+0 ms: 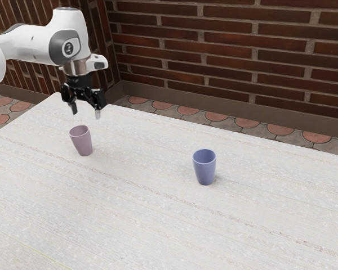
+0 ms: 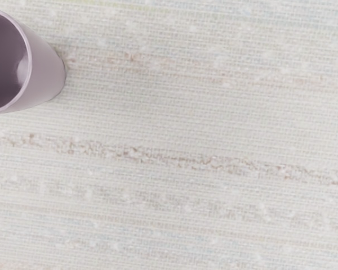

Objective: Place the left cup onto the right cup

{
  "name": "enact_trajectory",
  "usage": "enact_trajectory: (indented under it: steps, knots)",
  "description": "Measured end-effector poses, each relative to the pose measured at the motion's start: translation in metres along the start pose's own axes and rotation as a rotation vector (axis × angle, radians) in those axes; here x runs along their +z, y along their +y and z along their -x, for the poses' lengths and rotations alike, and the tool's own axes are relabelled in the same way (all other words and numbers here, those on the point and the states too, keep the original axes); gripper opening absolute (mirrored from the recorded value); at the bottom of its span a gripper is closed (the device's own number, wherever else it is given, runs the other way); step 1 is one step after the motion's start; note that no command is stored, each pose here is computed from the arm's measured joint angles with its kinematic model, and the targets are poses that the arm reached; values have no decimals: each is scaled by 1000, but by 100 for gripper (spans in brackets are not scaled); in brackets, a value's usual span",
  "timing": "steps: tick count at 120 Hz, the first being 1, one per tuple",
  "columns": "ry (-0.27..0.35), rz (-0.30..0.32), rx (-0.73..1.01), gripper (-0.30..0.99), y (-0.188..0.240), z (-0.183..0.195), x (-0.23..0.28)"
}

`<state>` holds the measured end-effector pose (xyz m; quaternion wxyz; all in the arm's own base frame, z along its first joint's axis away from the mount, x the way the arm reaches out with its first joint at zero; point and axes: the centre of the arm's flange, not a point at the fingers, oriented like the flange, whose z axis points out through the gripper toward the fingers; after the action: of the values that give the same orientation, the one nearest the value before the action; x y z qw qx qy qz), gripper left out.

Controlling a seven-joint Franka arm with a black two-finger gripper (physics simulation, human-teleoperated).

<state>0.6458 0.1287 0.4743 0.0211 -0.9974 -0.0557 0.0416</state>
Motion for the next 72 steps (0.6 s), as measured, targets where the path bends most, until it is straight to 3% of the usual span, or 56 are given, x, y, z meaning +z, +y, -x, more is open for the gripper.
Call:
enact_trajectory:
  steps: [72]
  knots:
    - [33,35,27,69,-52,-34,57]
